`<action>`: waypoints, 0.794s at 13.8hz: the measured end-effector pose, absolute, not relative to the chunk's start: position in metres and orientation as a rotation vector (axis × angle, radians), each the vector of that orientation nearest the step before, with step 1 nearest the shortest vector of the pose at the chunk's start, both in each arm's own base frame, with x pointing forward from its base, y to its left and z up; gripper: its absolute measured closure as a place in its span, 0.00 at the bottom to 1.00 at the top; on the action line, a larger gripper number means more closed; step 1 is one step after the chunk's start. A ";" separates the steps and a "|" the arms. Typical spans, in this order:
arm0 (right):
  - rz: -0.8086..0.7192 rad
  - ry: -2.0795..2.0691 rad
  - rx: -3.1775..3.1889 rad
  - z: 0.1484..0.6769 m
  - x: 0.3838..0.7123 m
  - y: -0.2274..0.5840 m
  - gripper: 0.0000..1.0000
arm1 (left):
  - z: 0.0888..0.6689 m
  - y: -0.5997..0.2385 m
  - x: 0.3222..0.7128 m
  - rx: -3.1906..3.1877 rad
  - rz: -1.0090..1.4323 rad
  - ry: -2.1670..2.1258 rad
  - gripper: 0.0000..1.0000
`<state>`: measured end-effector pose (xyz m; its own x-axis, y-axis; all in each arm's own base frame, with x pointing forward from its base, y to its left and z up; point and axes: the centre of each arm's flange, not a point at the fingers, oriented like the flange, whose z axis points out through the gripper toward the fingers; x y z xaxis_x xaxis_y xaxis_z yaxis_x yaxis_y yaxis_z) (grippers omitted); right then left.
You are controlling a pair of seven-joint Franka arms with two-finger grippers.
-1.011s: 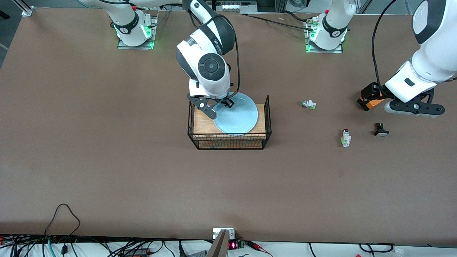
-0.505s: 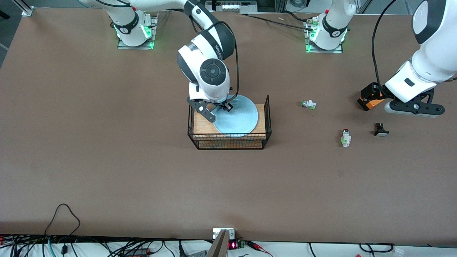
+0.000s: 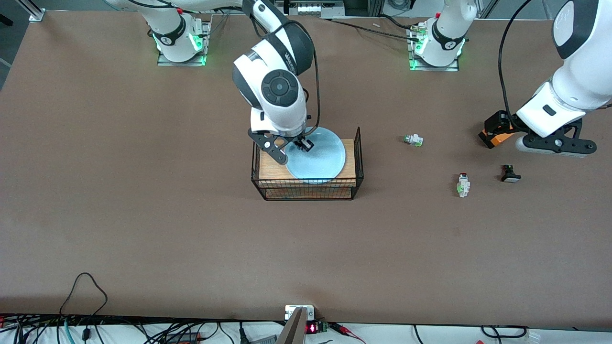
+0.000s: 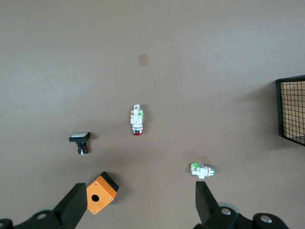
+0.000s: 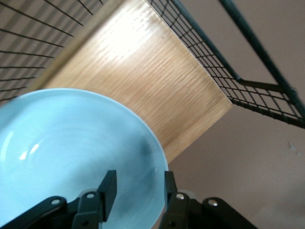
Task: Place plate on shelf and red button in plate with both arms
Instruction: 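Release the plate and raise the right gripper while the left gripper grasps the button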
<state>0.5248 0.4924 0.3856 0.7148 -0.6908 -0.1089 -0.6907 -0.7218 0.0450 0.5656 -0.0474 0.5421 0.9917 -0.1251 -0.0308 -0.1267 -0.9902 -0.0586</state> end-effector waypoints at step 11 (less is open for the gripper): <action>-0.178 -1.288 2.992 0.478 0.536 0.470 0.00 | 0.487 -0.038 0.580 -3.078 0.218 0.174 0.00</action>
